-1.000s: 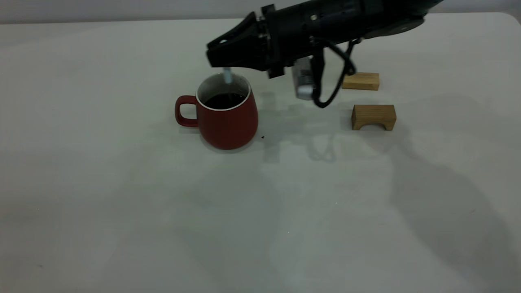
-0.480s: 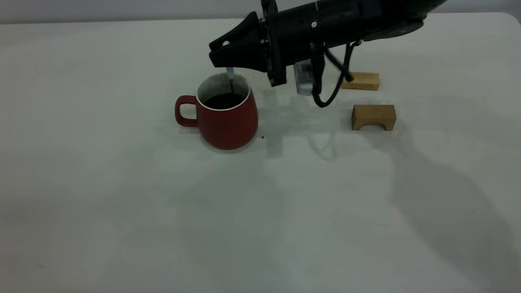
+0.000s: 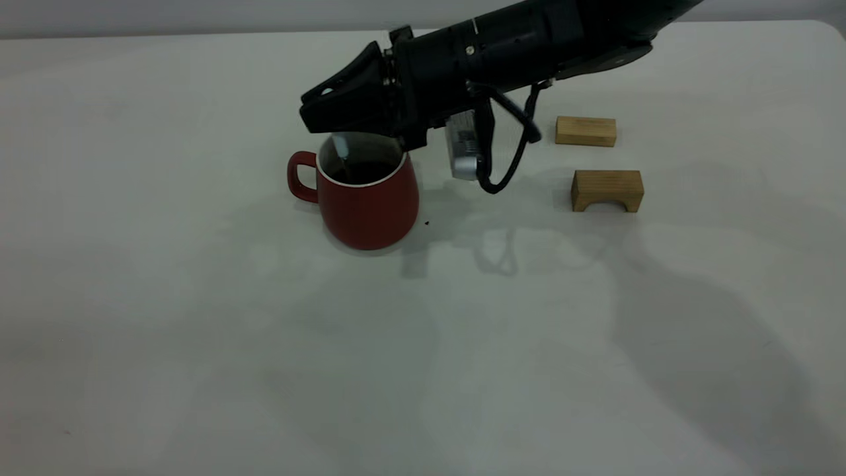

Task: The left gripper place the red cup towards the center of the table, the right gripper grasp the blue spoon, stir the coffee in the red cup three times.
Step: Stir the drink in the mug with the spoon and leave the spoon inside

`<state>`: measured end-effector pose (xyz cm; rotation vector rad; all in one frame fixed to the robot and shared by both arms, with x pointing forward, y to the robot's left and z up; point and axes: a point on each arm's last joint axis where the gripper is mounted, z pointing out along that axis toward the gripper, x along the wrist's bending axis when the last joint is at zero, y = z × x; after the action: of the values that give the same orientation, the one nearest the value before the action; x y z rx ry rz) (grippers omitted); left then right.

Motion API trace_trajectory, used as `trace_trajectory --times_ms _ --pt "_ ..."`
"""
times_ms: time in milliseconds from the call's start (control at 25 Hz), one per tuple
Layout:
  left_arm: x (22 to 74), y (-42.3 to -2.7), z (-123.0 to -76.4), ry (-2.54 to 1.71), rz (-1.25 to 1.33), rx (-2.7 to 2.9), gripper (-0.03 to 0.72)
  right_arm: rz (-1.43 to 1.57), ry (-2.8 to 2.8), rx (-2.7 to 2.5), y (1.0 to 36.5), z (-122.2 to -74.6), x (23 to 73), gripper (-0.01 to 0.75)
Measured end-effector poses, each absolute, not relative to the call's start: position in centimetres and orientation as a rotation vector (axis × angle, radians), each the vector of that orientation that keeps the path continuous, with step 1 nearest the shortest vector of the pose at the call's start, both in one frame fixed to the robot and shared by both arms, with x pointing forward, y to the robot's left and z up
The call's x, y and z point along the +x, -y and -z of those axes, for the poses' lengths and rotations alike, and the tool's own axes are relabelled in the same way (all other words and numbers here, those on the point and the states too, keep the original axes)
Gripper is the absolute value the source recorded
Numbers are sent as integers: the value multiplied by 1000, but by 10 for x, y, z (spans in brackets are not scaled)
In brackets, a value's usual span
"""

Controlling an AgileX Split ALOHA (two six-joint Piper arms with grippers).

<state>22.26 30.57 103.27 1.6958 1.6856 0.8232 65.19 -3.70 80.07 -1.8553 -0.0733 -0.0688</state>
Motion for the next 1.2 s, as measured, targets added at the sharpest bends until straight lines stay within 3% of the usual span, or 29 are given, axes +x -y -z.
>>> trace_trajectory --times_ms 280,840,960,1200 --pt "223 -306 -1033 -1686 -823 1696 243 260 328 -1851 54 -800 659 132" --pt "223 -306 -1033 -1686 -823 1696 243 180 275 -1846 55 -800 657 135" --pt "223 -306 -1033 -1685 -824 1697 243 164 258 -1848 55 -800 657 192" --pt "223 -306 -1033 -1685 -824 1697 243 142 295 -1858 56 -801 654 454"
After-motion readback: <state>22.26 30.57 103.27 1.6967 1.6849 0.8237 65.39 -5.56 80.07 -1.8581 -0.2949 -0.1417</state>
